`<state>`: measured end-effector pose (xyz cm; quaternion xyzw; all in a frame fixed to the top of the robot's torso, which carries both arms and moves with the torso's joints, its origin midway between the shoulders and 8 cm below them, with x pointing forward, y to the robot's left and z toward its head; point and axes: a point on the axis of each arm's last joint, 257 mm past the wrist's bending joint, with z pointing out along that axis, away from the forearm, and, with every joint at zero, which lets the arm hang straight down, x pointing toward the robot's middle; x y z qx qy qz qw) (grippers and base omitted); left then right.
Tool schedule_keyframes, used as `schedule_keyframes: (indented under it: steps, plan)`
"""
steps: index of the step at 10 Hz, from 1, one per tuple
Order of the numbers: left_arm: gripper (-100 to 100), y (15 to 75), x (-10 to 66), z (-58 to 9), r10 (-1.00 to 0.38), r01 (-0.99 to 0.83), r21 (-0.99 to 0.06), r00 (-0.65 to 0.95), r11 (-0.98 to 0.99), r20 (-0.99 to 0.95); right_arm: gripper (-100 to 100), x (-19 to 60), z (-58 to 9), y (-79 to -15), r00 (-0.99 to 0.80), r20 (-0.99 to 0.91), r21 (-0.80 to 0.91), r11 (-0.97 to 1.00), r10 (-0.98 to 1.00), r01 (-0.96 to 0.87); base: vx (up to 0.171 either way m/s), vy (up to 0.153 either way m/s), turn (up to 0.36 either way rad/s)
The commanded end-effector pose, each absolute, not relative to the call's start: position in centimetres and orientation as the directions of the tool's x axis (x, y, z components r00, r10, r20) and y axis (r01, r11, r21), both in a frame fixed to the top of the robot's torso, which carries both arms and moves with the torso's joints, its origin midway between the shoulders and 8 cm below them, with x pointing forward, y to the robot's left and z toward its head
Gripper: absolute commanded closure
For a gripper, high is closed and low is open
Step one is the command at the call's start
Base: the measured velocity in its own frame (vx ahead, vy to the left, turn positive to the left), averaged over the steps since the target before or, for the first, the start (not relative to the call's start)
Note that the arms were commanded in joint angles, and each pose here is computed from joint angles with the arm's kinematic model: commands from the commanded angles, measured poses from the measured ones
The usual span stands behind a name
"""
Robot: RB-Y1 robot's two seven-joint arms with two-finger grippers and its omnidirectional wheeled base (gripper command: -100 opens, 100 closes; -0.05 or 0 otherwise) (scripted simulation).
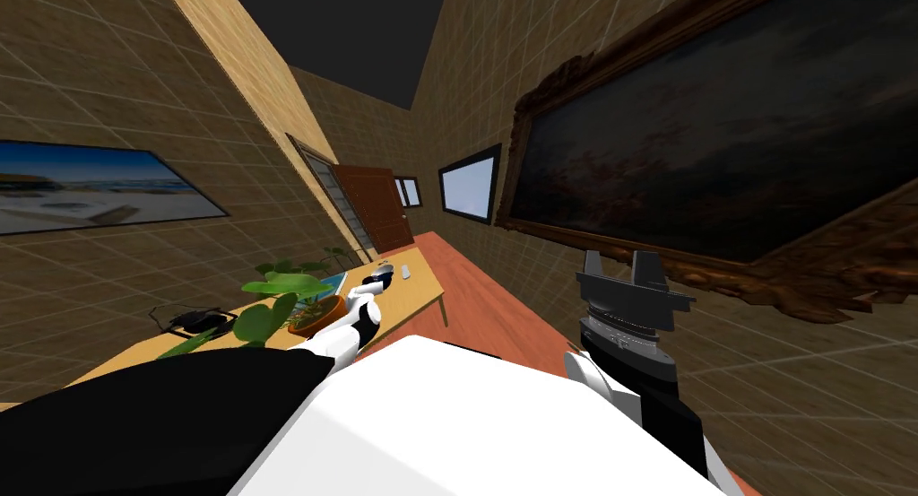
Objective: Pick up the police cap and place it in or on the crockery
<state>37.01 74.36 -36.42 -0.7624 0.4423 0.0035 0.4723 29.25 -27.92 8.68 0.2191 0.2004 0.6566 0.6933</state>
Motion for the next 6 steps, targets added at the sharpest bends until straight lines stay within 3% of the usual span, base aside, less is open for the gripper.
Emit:
schedule_keyframes:
  steps: [1, 2, 4, 6]
  plan:
    - [100, 76.7, 35.2, -34.9, -0.643, -0.679, -0.716, 0.624, -0.164, -0.445, 0, 29.3, 8.7, -27.9, 0.057, 0.010, 0.567, 0.042, 0.998, -0.823, 0.068, 0.158, -0.242]
    - [100, 77.1, 35.5, -33.9, -0.634, -0.669, -0.728, 0.630, -0.151, -0.448, 0, 29.3, 8.7, -27.9, 0.057, 0.010, 0.567, 0.042, 0.998, -0.823, 0.049, 0.112, -0.082]
    - [100, 76.8, 35.3, -34.8, -0.641, -0.678, -0.717, 0.625, -0.162, -0.445, 0, 29.3, 8.7, -27.9, 0.057, 0.010, 0.567, 0.042, 0.998, -0.823, 0.017, 0.016, 0.007]
    - [100, 80.2, 32.5, -32.5, -0.595, -0.679, -0.714, 0.649, -0.170, -0.475, 0, 29.3, 8.7, -27.9, 0.057, 0.010, 0.567, 0.041, 0.998, -0.823, 0.062, 0.124, -0.324]
